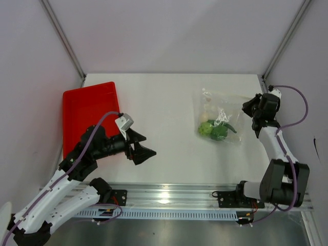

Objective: Place the food in the zip-top bag and seal the zipper
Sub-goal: Place the zipper food storage bag at the center of the board, then reset both arms

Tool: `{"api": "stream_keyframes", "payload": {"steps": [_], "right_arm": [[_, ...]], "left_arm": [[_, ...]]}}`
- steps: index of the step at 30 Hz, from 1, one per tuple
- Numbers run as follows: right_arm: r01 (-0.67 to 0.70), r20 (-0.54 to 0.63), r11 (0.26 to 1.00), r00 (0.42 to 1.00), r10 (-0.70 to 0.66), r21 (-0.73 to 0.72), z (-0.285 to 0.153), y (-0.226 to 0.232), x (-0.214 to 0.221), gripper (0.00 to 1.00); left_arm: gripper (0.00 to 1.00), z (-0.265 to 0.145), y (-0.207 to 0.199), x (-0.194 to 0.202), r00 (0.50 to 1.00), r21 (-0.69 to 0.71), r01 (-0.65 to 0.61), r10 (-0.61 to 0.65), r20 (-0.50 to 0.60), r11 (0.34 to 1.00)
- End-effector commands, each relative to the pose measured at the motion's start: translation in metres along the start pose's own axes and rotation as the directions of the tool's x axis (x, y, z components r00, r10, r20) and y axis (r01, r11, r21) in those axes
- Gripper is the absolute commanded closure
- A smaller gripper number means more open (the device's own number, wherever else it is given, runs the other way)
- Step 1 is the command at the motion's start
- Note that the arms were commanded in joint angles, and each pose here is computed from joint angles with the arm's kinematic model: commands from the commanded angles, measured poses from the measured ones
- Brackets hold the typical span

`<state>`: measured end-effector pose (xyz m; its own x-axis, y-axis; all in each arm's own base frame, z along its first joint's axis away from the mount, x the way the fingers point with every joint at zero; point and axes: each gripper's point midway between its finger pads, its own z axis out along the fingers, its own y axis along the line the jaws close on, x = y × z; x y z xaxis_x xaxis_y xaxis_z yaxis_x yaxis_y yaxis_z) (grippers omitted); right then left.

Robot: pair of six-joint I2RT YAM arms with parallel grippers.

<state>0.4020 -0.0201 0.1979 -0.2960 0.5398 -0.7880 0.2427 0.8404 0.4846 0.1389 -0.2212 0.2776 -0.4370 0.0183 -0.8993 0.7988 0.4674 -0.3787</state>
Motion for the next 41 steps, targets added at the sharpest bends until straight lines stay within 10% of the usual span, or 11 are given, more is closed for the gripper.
{"api": "stream_keyframes", "payload": {"steps": [1, 5, 7, 11, 20, 32, 41], "right_arm": [[-0.033, 0.094, 0.999, 0.995, 0.036, -0.033, 0.027, -0.002, -0.032, 1.00], [-0.008, 0.015, 0.999, 1.000, 0.008, 0.037, 0.063, -0.020, -0.020, 1.00], [-0.001, -0.037, 0.998, 0.999, 0.003, 0.055, 0.078, -0.025, -0.010, 0.82], [0.015, -0.063, 0.982, 0.998, -0.003, 0.189, 0.078, -0.041, -0.007, 0.01], [0.129, -0.003, 0.952, 0.991, -0.133, 0.277, 0.012, 0.010, -0.087, 0.01], [0.303, -0.308, 0.953, 0.909, -0.282, 0.019, -0.079, 0.078, 0.077, 0.01], [0.246, -0.318, 0.956, 0.904, -0.286, -0.159, -0.148, 0.093, 0.152, 0.00]], "left_arm": [[0.01, -0.010, -0.008, -0.002, 1.000, 0.016, 0.016, -0.016, 0.018, 1.000], [0.00, -0.020, -0.013, 0.000, 0.999, 0.023, 0.016, -0.017, 0.029, 1.000], [0.00, -0.024, -0.013, 0.003, 0.999, 0.016, 0.022, -0.022, 0.032, 1.000], [0.00, -0.028, -0.011, 0.011, 0.999, 0.001, 0.030, -0.030, 0.020, 1.000], [0.01, -0.024, -0.003, 0.010, 1.000, -0.033, 0.028, -0.028, 0.012, 0.999], [0.01, 0.002, 0.007, 0.021, 0.988, -0.024, 0.154, -0.154, 0.020, 0.988], [0.00, 0.006, -0.008, 0.029, 0.980, 0.100, 0.190, -0.194, 0.036, 0.977]]}}
